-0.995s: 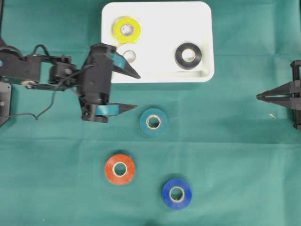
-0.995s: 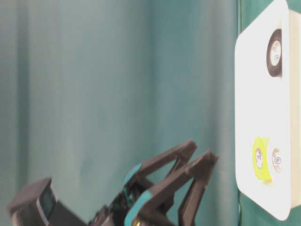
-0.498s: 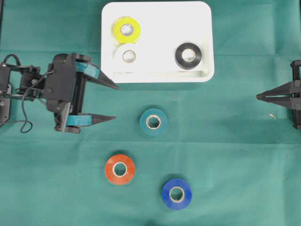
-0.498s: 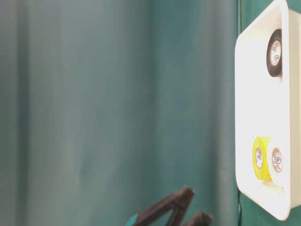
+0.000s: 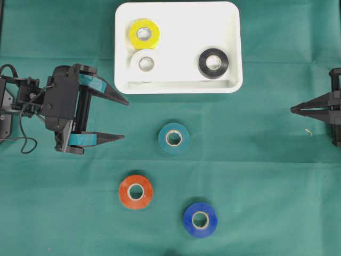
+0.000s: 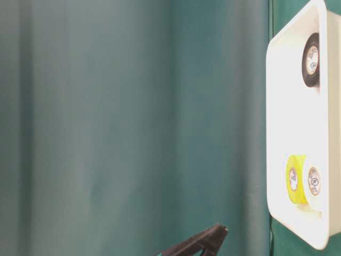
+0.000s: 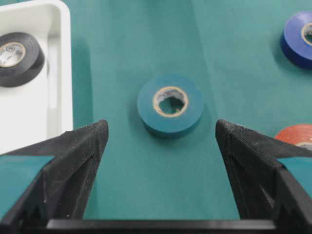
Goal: Put the tape into the white case with the left arm.
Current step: 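Move the open left gripper toward the red tape roll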
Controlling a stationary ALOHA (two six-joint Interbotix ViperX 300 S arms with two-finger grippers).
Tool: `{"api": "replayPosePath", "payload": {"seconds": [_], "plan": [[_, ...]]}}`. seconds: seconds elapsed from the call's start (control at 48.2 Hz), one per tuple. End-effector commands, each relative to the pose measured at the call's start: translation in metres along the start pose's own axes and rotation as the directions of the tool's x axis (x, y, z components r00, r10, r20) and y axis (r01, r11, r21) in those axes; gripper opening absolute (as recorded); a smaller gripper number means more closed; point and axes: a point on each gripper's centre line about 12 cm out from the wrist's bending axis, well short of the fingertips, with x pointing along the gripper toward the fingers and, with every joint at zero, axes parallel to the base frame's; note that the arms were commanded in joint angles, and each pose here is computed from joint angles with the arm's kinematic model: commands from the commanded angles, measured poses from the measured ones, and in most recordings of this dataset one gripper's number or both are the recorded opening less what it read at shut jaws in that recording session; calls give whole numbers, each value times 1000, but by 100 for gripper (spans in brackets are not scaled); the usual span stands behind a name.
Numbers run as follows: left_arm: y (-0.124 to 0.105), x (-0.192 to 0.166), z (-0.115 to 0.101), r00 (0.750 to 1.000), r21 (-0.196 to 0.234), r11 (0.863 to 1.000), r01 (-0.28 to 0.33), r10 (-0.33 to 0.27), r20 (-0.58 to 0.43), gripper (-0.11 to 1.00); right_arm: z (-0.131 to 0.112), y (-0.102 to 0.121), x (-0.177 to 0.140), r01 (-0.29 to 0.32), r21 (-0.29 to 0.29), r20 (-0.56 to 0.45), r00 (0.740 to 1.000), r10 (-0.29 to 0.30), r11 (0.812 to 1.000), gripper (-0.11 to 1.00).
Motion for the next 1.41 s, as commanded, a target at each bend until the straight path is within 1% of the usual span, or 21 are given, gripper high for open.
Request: {"api": "replayPosePath", "payload": {"seconds": [0.0, 0.187, 0.352, 0.539, 0.746, 0.808, 1.036, 1.161, 1.389], "plan": [[0, -2, 8, 999, 1, 1000, -1, 1, 32, 90, 5, 0, 1, 0, 2, 15, 1000, 0, 1000, -9], [-2, -1, 7, 1000, 2, 1000, 4, -4, 25, 90, 5, 0, 1, 1, 0, 15, 1000, -1, 1000, -9], [-9, 2, 6, 999, 14, 1000, 25, -26, 19, 89, 5, 0, 1, 1, 0, 15, 1000, -1, 1000, -9], [-24, 3, 4, 997, 34, 997, 71, -71, 7, 90, 5, 0, 1, 2, 2, 15, 1000, -2, 1000, -9], [-45, 1, 2, 991, 65, 989, 132, -133, 1, 90, 5, 0, 1, 0, 0, 15, 1000, 0, 1000, -9], [-48, 0, 1, 990, 70, 987, 142, -142, 0, 89, 5, 0, 1, 2, 2, 15, 1000, -2, 1000, -9], [-50, 1, 0, 989, 71, 986, 148, -148, -8, 89, 5, 0, 1, 1, 0, 17, 1000, -1, 1000, -9], [-51, 7, -3, 989, 73, 986, 149, -148, -21, 89, 5, 0, 1, 2, 2, 15, 1000, -2, 1000, -9], [-61, 33, -15, 982, 79, 982, 171, -163, -99, 89, 5, 0, 1, 2, 2, 17, 1000, -2, 1000, -9]]}}
